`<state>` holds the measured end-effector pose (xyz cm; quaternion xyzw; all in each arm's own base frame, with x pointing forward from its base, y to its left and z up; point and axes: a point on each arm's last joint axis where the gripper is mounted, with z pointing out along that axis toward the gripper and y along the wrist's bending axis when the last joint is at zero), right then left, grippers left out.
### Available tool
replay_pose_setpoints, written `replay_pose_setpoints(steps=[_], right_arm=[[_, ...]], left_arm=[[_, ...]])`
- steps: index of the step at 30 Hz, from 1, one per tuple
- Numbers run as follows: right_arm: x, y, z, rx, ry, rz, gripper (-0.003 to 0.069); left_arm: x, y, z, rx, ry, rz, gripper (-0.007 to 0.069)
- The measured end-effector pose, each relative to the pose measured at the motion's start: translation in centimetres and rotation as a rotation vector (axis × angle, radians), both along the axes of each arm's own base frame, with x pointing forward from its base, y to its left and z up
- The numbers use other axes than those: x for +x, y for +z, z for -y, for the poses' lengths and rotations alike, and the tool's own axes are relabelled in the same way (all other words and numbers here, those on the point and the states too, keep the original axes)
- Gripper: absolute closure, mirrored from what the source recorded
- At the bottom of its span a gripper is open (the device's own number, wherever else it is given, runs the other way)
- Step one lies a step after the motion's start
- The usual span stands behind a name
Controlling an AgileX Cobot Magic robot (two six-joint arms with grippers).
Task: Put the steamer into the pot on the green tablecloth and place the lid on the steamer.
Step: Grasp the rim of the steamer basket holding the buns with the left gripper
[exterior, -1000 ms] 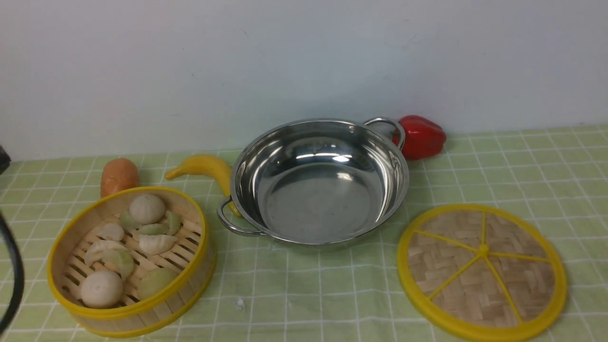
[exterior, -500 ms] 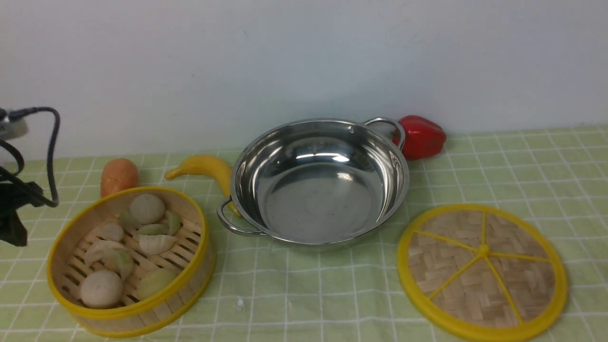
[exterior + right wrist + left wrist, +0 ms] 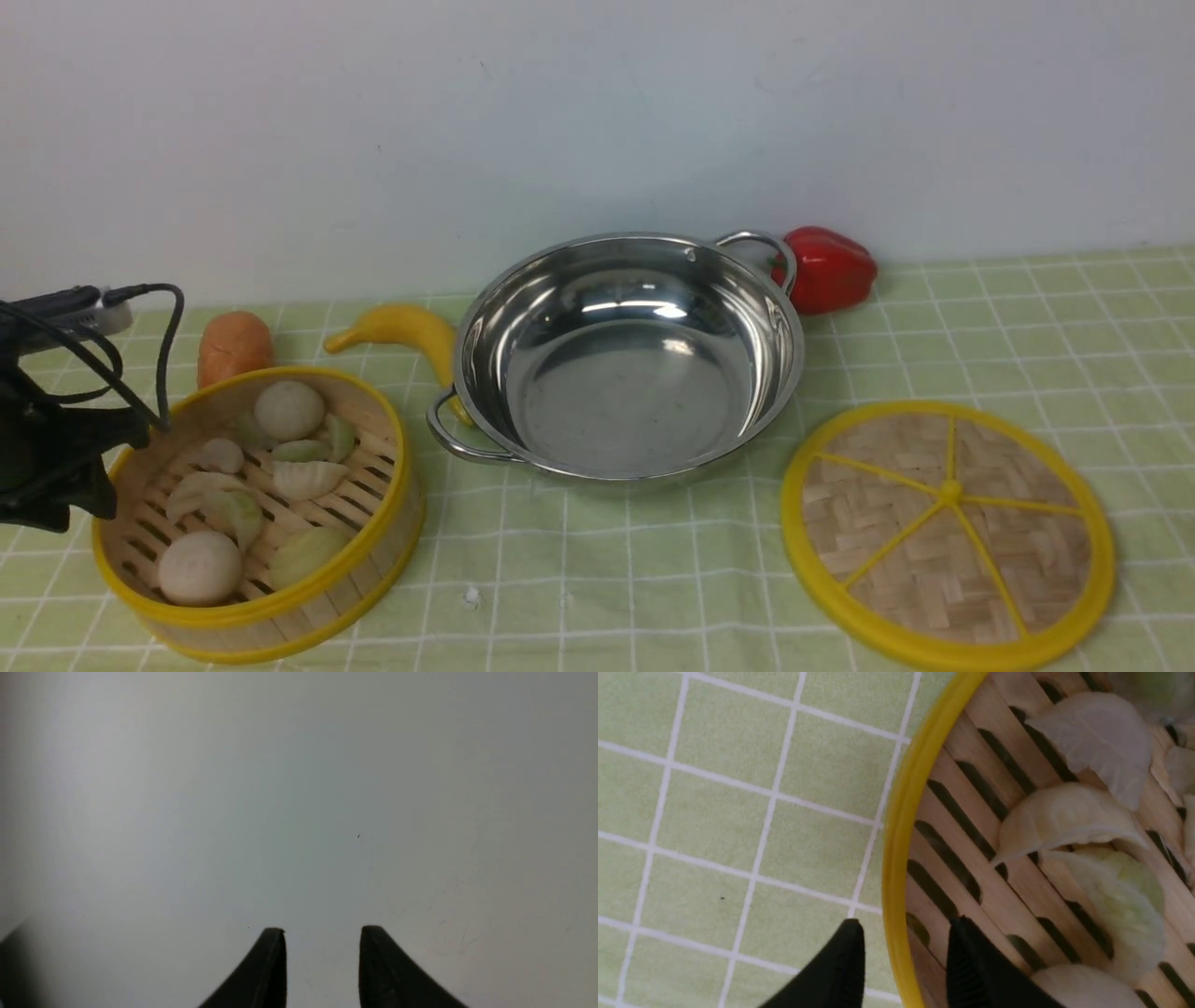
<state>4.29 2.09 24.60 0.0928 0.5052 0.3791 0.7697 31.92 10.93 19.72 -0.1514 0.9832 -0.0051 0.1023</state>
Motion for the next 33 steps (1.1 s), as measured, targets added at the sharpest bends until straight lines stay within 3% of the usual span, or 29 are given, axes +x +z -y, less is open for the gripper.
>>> replay_pose_setpoints(steps=[7,9,12,19,25,33], right_arm=[[0.0,0.0,0.0,0.009,0.008,0.002,0.0419],[0.0,0.0,0.0,0.009,0.010,0.002,0.0419],[0.0,0.0,0.0,0.011,0.011,0.001,0.0419],[0.0,0.0,0.0,0.011,0.012,0.002,0.0419],[0.0,0.0,0.0,0.010,0.012,0.002,0.0419],[0.0,-0.1,-0.2,-0.024,0.016,-0.001,0.0419]], left_arm=[[0.9,-3.2,-0.3,-0.018,0.011,-0.047,0.0386],[1.1,-4.4,-0.4,-0.036,0.041,-0.074,0.0433],[1.3,-4.8,-0.4,-0.050,0.085,-0.078,0.0573],[1.6,-4.2,-0.6,-0.051,0.082,-0.102,0.0595],[2.6,-0.5,-1.1,-0.026,0.051,-0.120,0.0595],[4.5,9.5,-1.0,0.041,-0.022,0.039,0.0595]])
